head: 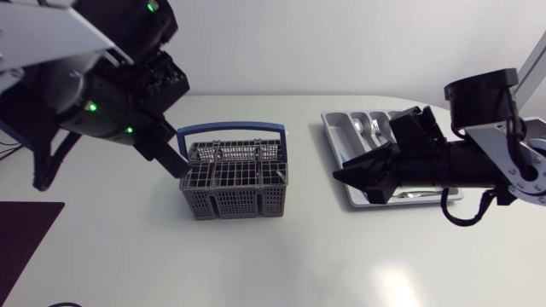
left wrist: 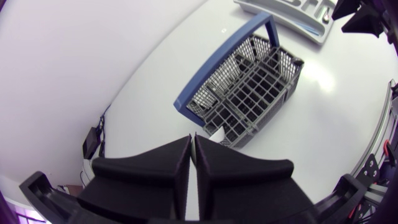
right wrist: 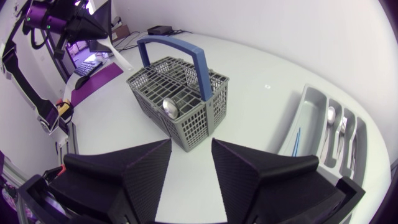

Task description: Unload the cutlery basket into the drawer organizer.

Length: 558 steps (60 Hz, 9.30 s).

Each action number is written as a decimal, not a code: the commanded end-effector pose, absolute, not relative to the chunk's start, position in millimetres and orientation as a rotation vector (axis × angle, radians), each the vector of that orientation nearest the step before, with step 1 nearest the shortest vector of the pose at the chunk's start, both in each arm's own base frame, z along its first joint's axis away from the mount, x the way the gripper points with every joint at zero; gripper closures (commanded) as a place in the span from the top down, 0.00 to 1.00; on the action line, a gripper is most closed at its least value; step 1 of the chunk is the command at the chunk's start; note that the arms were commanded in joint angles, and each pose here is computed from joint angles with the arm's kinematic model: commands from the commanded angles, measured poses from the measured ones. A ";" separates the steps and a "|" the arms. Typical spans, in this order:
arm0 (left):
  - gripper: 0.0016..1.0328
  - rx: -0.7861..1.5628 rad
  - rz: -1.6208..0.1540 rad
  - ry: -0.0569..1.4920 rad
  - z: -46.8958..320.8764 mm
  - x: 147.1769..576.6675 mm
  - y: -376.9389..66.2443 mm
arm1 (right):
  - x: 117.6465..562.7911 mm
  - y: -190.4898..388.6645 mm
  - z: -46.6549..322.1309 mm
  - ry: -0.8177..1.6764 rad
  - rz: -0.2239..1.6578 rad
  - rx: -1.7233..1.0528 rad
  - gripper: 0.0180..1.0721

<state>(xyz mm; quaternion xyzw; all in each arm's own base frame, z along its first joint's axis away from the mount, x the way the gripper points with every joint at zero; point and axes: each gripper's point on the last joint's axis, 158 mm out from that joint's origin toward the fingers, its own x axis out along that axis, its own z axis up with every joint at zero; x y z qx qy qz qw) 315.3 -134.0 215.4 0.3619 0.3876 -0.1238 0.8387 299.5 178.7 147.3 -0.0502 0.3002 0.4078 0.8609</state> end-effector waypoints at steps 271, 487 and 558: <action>0.96 0.928 -1.191 0.375 200.0 320.0 -292.7 | 330.6 12.2 66.9 0.475 1.003 -0.901 0.05; 0.03 1.686 -1.169 0.130 112.3 331.9 -307.8 | 268.5 42.6 70.3 0.385 0.945 -0.989 0.65; 0.03 1.551 -1.039 0.042 206.8 308.8 -286.7 | 234.4 69.2 103.6 0.315 0.922 -0.995 0.65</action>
